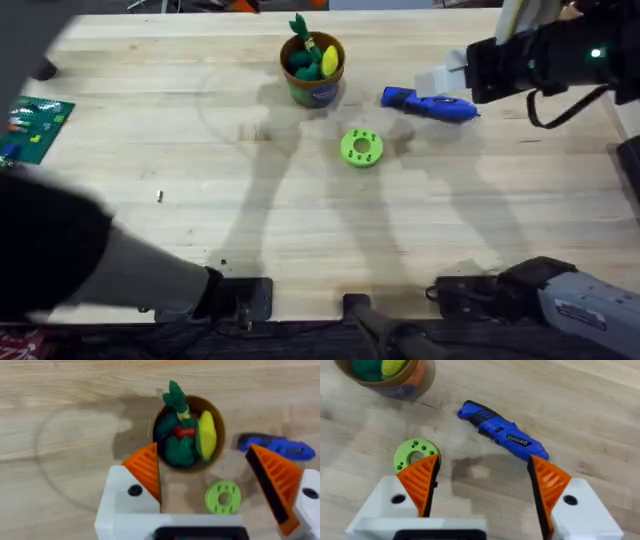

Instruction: Pick up the gripper from the table and insert it into the empty holder that is missing its gripper. Then pick up a screw, insert it into the mounting hole, and use the screwdriver to tighten it. Finally, clean up the table by picking up the vegetable and placing it into the bucket.

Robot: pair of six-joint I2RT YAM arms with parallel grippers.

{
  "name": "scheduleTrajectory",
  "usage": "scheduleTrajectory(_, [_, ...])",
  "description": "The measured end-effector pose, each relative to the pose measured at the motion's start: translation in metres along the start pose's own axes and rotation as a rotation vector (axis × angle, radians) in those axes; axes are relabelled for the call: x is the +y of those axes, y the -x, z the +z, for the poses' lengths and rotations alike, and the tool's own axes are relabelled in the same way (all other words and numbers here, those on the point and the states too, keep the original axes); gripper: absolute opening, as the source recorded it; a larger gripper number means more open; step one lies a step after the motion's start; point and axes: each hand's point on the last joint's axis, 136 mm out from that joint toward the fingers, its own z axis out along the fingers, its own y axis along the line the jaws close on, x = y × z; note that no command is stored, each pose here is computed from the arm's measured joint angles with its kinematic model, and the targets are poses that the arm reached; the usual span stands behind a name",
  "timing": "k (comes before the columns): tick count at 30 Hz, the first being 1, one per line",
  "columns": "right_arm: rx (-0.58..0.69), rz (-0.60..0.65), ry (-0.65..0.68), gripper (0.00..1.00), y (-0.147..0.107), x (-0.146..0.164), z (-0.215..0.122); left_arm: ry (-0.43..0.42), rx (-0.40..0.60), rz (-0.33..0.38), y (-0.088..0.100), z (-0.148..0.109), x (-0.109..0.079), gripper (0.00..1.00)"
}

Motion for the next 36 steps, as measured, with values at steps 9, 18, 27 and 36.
scheduleTrajectory(9, [-0.011,0.001,0.0,0.97,0.0,-0.001,-0.005,0.1,0.132,0.06,-0.059,-0.085,0.018,0.986])
scheduleTrajectory(18, [-0.051,0.005,0.001,0.97,0.004,-0.002,-0.018,0.158,0.199,0.087,-0.101,-0.086,0.036,0.986])
scheduleTrajectory(27, [-0.042,0.004,0.001,0.97,0.001,-0.002,-0.02,0.168,0.254,0.084,-0.131,-0.068,0.045,0.986])
scheduleTrajectory(36, [-0.04,0.004,0.001,0.97,0.0,-0.002,-0.02,0.166,0.244,0.084,-0.129,-0.066,0.045,0.986])
